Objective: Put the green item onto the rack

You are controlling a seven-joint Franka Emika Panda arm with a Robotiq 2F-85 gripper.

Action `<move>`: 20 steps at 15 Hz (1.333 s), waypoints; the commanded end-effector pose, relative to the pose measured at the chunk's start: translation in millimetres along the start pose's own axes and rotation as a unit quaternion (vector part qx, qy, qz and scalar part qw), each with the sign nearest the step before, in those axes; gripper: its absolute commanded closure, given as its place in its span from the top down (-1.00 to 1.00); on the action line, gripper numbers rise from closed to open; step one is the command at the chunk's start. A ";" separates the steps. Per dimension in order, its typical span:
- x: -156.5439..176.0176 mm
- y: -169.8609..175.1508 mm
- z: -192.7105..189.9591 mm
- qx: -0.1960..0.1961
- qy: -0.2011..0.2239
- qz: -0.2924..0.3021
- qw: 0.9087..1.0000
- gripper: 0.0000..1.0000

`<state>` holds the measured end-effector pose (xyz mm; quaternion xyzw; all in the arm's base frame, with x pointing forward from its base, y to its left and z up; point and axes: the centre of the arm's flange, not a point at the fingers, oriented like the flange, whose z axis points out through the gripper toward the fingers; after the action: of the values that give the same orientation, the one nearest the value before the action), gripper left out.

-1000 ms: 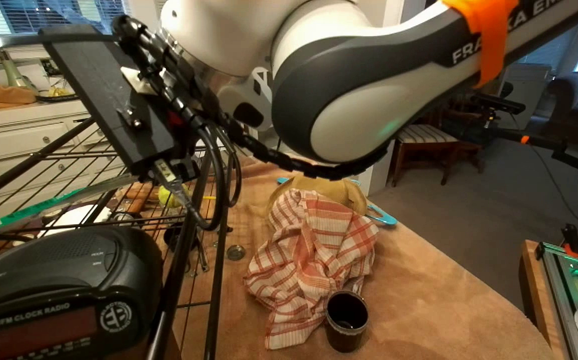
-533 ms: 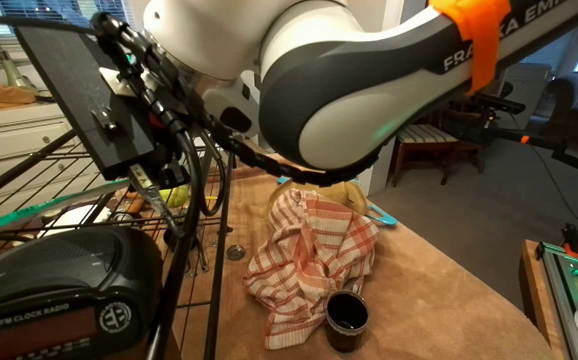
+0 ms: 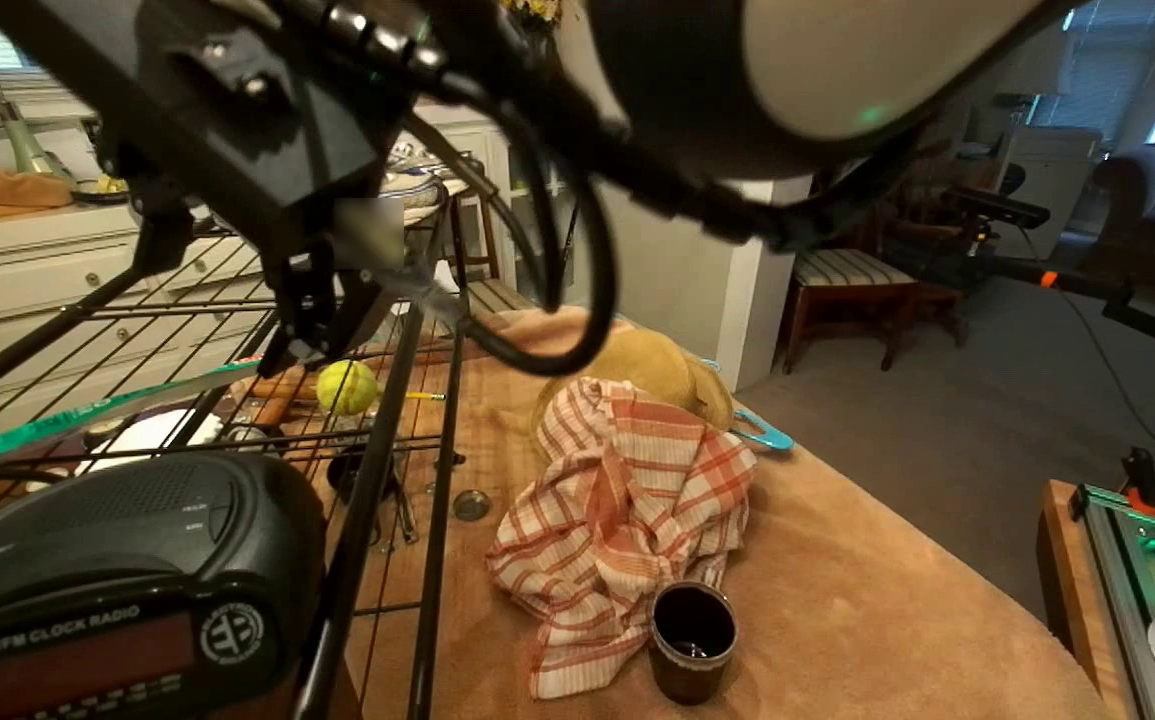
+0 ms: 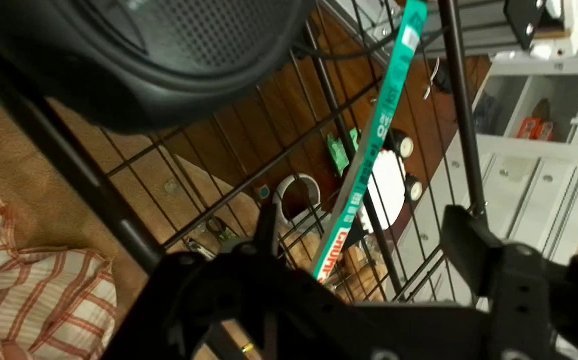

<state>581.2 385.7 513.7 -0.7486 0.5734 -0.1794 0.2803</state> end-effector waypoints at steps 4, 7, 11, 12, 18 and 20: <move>15.1 16.5 -62.7 -0.046 -0.104 -0.144 0.983 1.00; 23.9 23.9 -78.7 -0.092 -0.133 -0.203 0.966 0.99; 57.0 30.7 -101.3 -0.171 -0.153 -0.283 0.931 1.00; 66.4 33.1 -107.9 -0.190 -0.156 -0.303 0.921 1.00; 108.6 62.9 -148.1 -0.308 -0.147 -0.407 0.847 1.00; 118.1 71.3 -158.8 -0.336 -0.128 -0.442 0.822 1.00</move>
<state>486.8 245.4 585.5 -0.9771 0.2094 0.0244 0.0303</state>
